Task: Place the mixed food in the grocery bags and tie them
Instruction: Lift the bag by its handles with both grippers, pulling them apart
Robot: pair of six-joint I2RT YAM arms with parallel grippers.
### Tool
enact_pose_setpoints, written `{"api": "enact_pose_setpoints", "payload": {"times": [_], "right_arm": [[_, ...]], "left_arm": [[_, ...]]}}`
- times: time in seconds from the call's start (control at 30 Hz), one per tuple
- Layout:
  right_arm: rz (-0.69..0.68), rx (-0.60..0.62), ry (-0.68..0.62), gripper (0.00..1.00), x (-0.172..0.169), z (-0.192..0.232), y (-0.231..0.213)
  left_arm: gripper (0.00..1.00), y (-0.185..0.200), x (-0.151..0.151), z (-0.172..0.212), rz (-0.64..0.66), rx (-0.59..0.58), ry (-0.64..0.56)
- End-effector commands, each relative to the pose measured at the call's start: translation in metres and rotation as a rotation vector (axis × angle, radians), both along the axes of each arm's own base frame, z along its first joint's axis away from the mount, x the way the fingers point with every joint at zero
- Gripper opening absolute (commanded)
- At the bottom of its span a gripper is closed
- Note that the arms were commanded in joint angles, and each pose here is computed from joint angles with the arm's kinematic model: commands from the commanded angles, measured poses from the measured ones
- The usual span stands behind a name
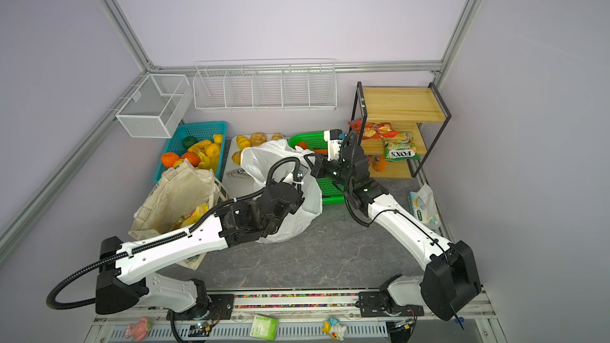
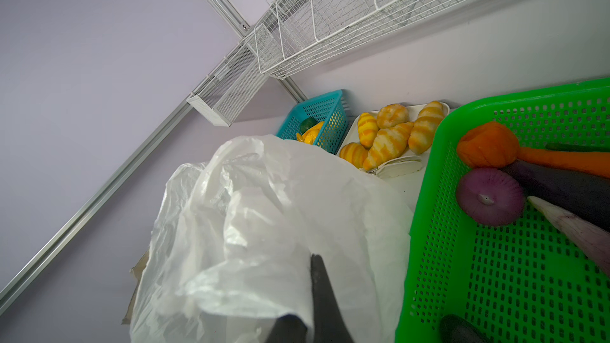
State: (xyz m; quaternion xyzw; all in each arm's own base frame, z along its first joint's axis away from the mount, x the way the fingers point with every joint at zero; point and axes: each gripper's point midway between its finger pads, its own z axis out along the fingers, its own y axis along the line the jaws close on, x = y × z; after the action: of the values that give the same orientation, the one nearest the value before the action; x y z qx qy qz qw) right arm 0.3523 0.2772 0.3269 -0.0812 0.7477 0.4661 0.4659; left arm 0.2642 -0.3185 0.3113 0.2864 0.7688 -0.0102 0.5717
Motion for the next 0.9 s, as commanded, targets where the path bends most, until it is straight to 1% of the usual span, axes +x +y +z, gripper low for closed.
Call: {"api": "enact_pose_setpoints", "payload": {"times": [0.0, 0.07, 0.13, 0.2, 0.27, 0.33, 0.47, 0.53, 0.63, 0.8, 0.87], "right_arm": [[0.012, 0.036, -0.072, 0.07, -0.01, 0.018, -0.005], [0.014, 0.038, -0.098, 0.07, -0.015, 0.023, -0.008], [0.028, 0.057, -0.153, 0.07, -0.024, 0.035, -0.011], [0.063, 0.09, -0.229, 0.07, -0.039, 0.052, -0.011], [0.099, 0.101, -0.283, 0.07, -0.054, 0.063, -0.01], [0.15, 0.101, -0.306, 0.07, -0.069, 0.071, -0.008], [0.301, 0.041, -0.287, 0.08, -0.1, 0.075, -0.002], [0.314, 0.016, -0.289, 0.08, -0.113, 0.08, -0.007], [0.241, -0.028, -0.353, 0.08, -0.126, 0.093, -0.027], [0.073, -0.101, -0.458, 0.08, -0.142, 0.114, -0.067], [-0.004, -0.143, -0.465, 0.08, -0.141, 0.112, -0.082]], "left_arm": [[0.0, 0.006, -0.009, 0.021, -0.077, -0.214, 0.052], [0.0, 0.017, -0.019, 0.043, -0.122, -0.294, 0.021], [0.0, 0.032, -0.029, 0.065, -0.168, -0.399, 0.004], [0.0, 0.052, -0.035, 0.086, -0.216, -0.539, 0.009], [0.0, 0.074, -0.038, 0.104, -0.24, -0.648, 0.01], [0.0, 0.094, -0.042, 0.121, -0.247, -0.708, -0.008], [0.0, 0.13, -0.047, 0.147, -0.205, -0.755, -0.088], [0.0, 0.14, -0.044, 0.152, -0.167, -0.757, -0.104], [0.0, 0.136, -0.034, 0.155, -0.161, -0.767, -0.083], [0.0, 0.098, -0.017, 0.154, -0.248, -0.791, 0.0], [0.0, 0.081, -0.012, 0.15, -0.289, -0.794, 0.043]]}}
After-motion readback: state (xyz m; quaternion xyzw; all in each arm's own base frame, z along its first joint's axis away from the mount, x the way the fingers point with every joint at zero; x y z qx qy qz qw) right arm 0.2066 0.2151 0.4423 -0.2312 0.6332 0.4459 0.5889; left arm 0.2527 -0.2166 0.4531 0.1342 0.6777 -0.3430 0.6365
